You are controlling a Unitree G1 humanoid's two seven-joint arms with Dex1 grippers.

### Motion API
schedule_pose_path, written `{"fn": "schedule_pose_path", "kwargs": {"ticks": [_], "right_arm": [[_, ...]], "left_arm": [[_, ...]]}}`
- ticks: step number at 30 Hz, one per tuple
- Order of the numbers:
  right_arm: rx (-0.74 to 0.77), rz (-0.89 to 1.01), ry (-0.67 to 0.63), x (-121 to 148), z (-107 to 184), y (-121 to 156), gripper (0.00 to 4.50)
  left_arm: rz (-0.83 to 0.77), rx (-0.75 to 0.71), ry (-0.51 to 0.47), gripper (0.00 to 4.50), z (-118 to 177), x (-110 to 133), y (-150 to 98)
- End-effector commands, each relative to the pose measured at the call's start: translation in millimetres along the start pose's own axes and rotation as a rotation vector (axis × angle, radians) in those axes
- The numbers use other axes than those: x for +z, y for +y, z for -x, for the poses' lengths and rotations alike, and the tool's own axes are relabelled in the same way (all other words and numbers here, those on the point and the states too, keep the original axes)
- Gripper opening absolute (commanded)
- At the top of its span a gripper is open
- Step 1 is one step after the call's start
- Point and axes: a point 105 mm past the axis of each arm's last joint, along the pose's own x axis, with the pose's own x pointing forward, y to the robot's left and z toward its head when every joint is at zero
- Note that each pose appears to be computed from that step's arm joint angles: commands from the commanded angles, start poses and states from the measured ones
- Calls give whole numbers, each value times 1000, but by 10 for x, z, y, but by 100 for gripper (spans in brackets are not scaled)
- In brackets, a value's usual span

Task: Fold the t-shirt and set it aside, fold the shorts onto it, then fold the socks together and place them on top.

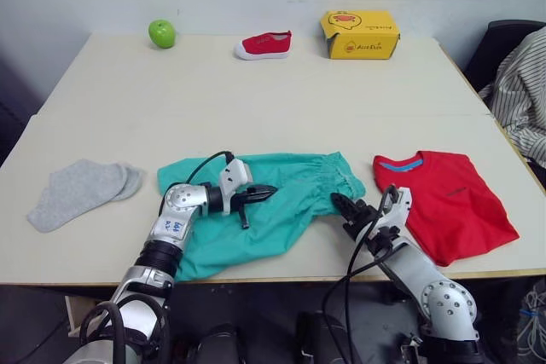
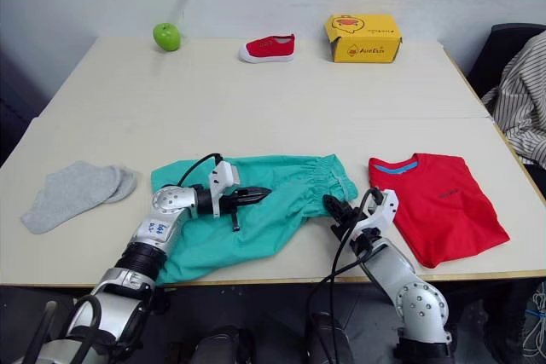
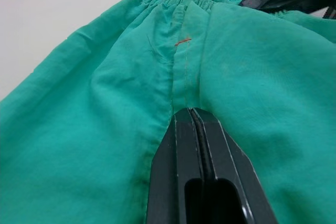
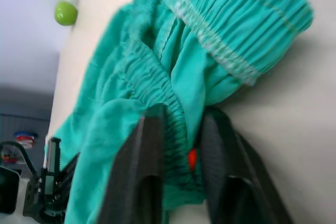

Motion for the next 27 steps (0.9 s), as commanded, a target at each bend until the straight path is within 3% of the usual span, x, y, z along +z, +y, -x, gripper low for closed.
{"fn": "schedule_pose_path", "kwargs": {"ticks": [1, 9, 13, 19, 22, 27], "right_arm": [[-64, 30, -42, 28, 46, -200, 2], [-49, 153, -171, 363, 192, -160, 2], [-37, 261, -276, 716, 347, -82, 2], [-2, 519, -312, 1041, 548, 146, 2], [87, 691, -240, 952, 492, 438, 2], [176, 1025, -25, 399, 277, 776, 2]], "left_arm": [[-46, 1, -37, 0, -2, 138, 40], [-86, -25, -57, 0, -49, 250, -10], [-99, -21, -73, 0, -43, 371, -26], [-72, -30, -32, 0, -52, 307, -112], [-55, -12, -9, 0, -62, 270, -106], [15, 41, 17, 0, -28, 191, -103]]}}
